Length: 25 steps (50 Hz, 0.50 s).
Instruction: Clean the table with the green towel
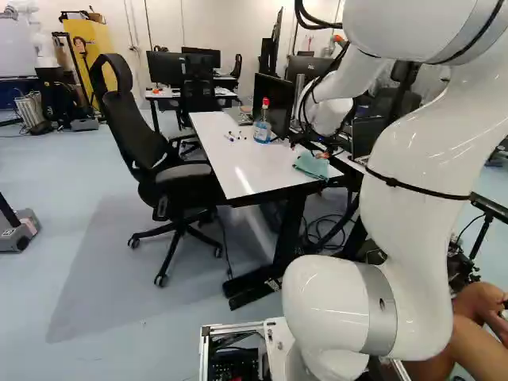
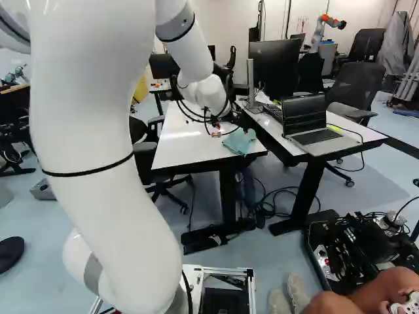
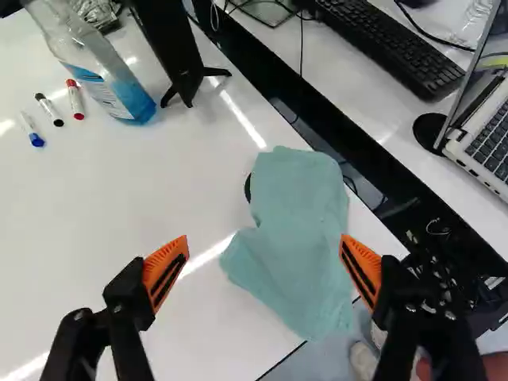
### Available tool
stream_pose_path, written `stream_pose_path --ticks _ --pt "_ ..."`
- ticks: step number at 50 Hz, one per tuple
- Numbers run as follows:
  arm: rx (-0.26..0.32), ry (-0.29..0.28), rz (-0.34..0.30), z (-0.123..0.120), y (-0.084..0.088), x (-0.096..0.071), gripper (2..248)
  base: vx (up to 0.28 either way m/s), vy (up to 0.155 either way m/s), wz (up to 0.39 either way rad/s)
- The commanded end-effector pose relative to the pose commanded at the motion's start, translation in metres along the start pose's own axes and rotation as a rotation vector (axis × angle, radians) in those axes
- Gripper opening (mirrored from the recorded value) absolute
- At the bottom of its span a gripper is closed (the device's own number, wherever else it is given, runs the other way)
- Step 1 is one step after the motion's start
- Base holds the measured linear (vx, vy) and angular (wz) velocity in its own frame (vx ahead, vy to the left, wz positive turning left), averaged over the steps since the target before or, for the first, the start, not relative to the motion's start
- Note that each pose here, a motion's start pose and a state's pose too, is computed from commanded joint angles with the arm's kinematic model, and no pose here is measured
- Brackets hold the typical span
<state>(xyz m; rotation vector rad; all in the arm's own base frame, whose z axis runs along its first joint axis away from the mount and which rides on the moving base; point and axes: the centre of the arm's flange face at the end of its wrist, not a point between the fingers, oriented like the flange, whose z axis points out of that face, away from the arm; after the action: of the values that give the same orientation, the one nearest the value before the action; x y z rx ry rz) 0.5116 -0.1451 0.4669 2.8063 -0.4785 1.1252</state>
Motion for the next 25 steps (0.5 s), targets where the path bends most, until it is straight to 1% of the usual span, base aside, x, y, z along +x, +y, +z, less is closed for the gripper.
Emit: stream_pose_path --ticks 13,25 --pt "0.024 0.062 -0.034 -0.013 -0.016 -0.031 247 0.0 0.0 0.0" --pt "0.053 0.13 -0.069 -0.028 -0.03 -0.067 247 0.0 0.0 0.0"
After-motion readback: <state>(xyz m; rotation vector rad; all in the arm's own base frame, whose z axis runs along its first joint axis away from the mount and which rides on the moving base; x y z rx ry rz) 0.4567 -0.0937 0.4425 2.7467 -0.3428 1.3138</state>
